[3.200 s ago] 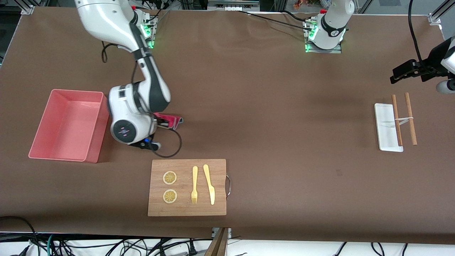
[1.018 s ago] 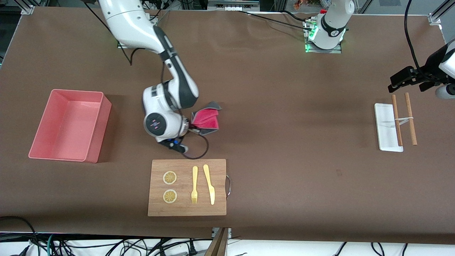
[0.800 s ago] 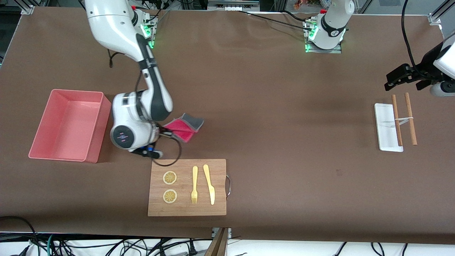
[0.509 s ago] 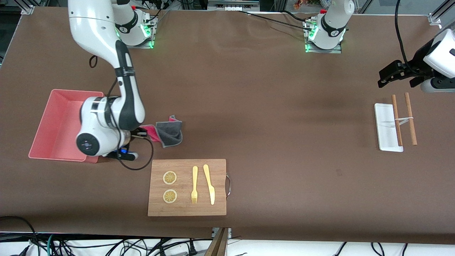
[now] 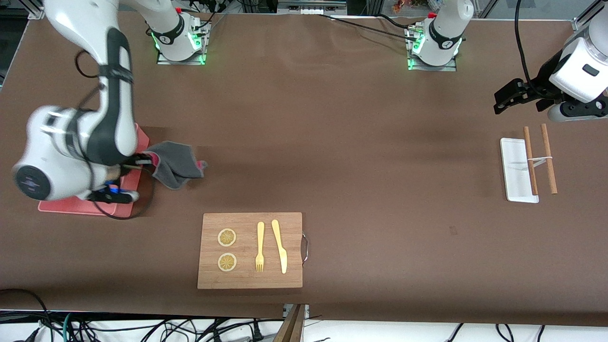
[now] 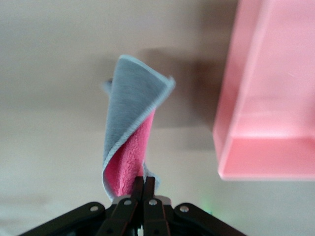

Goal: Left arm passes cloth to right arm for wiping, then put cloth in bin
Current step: 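Lower the cloth into the pink bin and open the right gripper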

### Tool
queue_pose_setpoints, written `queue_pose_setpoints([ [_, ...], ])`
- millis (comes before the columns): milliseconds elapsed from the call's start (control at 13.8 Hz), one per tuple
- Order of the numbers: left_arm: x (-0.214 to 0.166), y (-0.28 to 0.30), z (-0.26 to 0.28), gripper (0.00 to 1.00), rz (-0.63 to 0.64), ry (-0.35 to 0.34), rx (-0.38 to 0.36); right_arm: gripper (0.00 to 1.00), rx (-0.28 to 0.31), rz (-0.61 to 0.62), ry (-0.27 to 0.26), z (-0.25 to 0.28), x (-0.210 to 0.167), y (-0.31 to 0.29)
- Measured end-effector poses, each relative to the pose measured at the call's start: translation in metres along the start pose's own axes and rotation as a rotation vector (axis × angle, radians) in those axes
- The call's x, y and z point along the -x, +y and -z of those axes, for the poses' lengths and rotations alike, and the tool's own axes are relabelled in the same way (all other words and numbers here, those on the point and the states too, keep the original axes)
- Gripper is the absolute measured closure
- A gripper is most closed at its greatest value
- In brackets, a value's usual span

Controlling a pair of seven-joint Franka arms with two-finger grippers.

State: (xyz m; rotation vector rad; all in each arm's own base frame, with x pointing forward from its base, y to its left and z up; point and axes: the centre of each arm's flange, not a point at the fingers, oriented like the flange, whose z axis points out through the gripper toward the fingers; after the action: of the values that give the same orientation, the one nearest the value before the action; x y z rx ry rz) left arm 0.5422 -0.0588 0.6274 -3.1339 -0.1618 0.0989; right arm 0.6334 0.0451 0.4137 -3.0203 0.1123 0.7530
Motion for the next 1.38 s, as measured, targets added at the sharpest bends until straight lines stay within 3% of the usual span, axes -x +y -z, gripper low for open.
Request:
queue_pose_setpoints([
  [218,0.002,0.01,0.0,0.0,-0.018,0.0,-0.001,0.98,-0.007,0.019,0.011,0.066,0.053,0.042],
  [509,0.003,0.013,0.0,0.0,-0.024,0.0,-0.002,0.98,0.084,0.134,0.014,0.089,0.077,0.132],
  [655,0.004,0.012,0.0,0.0,-0.018,-0.006,-0.004,0.98,0.093,0.177,0.018,0.094,0.087,0.18],
  [873,0.003,0.007,-0.001,0.0,0.02,-0.01,-0.004,0.98,0.122,0.172,0.013,0.086,0.082,0.219],
  [1382,0.003,0.008,-0.001,0.0,0.027,-0.011,-0.005,0.98,0.194,0.183,-0.038,0.039,0.028,0.212],
])
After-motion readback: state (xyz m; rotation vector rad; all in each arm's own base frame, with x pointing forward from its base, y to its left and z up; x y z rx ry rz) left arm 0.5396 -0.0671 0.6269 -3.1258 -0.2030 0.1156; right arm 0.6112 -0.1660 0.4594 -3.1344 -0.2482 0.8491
